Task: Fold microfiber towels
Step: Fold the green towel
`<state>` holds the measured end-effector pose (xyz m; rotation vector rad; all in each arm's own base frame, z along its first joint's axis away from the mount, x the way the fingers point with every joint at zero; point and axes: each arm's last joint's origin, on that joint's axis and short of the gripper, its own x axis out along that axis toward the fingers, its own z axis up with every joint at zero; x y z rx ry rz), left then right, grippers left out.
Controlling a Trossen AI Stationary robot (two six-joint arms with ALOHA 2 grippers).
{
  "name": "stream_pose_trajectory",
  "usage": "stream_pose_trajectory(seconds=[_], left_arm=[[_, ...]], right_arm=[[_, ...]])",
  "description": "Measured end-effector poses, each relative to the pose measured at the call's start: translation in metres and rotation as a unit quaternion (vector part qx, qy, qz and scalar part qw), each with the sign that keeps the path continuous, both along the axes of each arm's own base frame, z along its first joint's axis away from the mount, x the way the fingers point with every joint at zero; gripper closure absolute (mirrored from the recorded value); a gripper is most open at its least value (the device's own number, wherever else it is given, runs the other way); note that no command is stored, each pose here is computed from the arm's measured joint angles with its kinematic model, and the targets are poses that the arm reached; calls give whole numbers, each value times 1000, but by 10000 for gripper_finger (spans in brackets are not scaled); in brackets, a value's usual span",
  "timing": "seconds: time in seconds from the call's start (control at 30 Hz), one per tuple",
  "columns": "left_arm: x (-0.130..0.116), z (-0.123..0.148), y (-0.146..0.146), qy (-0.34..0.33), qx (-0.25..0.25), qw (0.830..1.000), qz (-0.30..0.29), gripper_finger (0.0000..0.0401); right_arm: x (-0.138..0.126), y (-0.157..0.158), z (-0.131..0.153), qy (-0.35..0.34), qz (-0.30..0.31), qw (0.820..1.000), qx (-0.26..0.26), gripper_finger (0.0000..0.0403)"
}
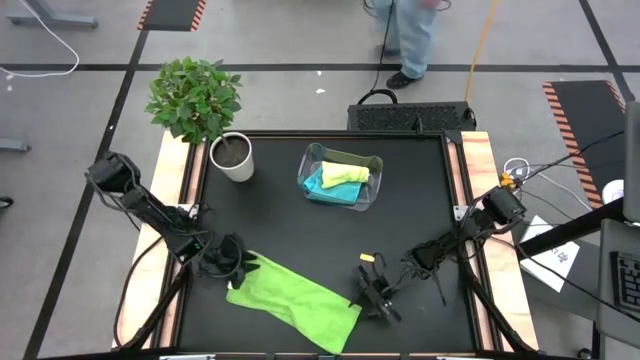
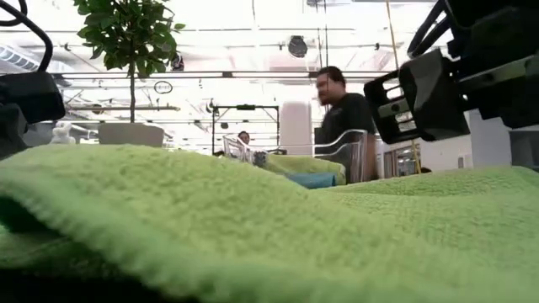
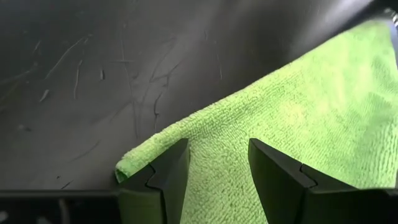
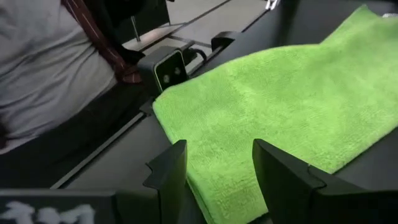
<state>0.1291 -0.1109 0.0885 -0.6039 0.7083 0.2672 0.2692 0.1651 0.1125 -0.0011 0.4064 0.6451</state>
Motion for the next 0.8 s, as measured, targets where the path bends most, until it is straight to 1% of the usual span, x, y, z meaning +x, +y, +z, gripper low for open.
stream_pose_trajectory(seconds=[0.13, 0.27, 0.33, 0.47, 0.63, 0.8], left_arm=[[1, -7, -1, 0, 7, 1000, 6, 229], [5, -10, 0, 1, 15, 1000, 8, 229], [6, -11, 1, 2, 17, 1000, 11, 229], [10, -10, 5, 2, 31, 1000, 1, 229], [18, -10, 13, 1, 49, 999, 4, 229], [25, -10, 25, 7, 72, 997, 17, 229]], right_arm=[[0, 0, 0, 1, -3, 1000, 7, 229], [2, 2, 8, -35, -1, 999, 28, 229], [3, 2, 9, -39, -1, 999, 30, 229], [2, 2, 6, -18, -7, 999, 37, 229], [1, 2, 4, -4, -10, 999, 37, 229], [-1, -1, -4, 33, -11, 999, 10, 229]])
